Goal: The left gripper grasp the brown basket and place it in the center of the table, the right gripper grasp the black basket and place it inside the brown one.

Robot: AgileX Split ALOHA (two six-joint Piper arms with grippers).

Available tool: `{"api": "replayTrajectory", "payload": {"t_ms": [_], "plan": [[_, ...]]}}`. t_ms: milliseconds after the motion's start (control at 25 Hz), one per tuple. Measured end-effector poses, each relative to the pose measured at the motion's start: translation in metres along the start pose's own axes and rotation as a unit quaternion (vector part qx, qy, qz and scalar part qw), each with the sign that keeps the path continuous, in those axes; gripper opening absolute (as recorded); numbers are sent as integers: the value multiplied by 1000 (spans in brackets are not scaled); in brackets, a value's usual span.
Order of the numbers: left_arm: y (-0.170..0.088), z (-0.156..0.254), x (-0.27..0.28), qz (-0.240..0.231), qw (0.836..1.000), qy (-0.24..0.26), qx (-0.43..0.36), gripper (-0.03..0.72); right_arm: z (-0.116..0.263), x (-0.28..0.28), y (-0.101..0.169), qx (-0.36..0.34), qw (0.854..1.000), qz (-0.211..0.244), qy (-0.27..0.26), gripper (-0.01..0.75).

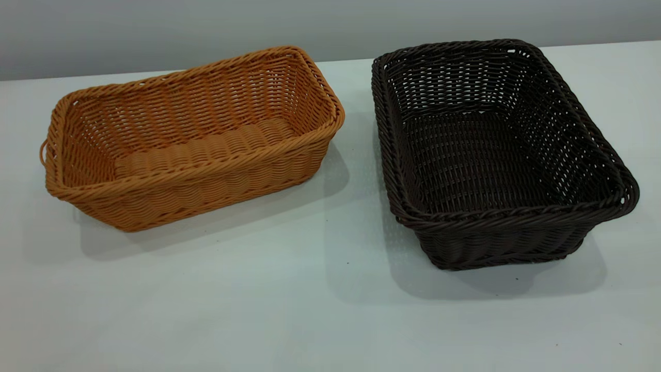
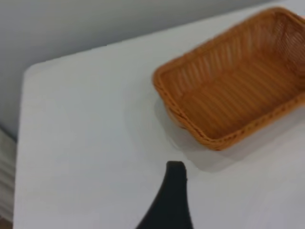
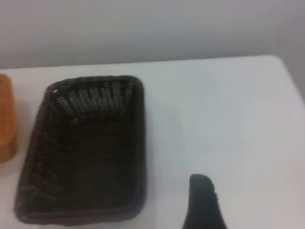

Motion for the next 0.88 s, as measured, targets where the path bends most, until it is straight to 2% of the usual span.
{"api": "replayTrajectory", "payload": {"t_ms": [160,320,600,760,880], "plan": [[-10,-6,-28,39,996,47,-61,635,-9,-32,8,-24,998,-45,28,455],[-17,-10,-56,64,988,84,-112,635,-22,-56,13,-64,995,-75,29,455],[-24,10,-104,101,966,170,-169,635,-23,-90,12,-113,988,-88,60,455],[-38,19,-122,137,955,194,-180,635,-17,-104,10,-121,986,-87,81,455],[-42,24,-136,146,948,207,-191,635,-16,-114,9,-131,984,-86,84,455]]}}
Point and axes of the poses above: a point on each arm's last joint axis where the gripper is mounted, x pointing back along that axis away from the gripper, y along the wrist's bending axis when the last joint is at zero, z = x × y, the point moved 10 cm from there along -x, pointing out along that axis toward the gripper, and after that the axes turned 12 degrees about x, right-handed, at the moved point
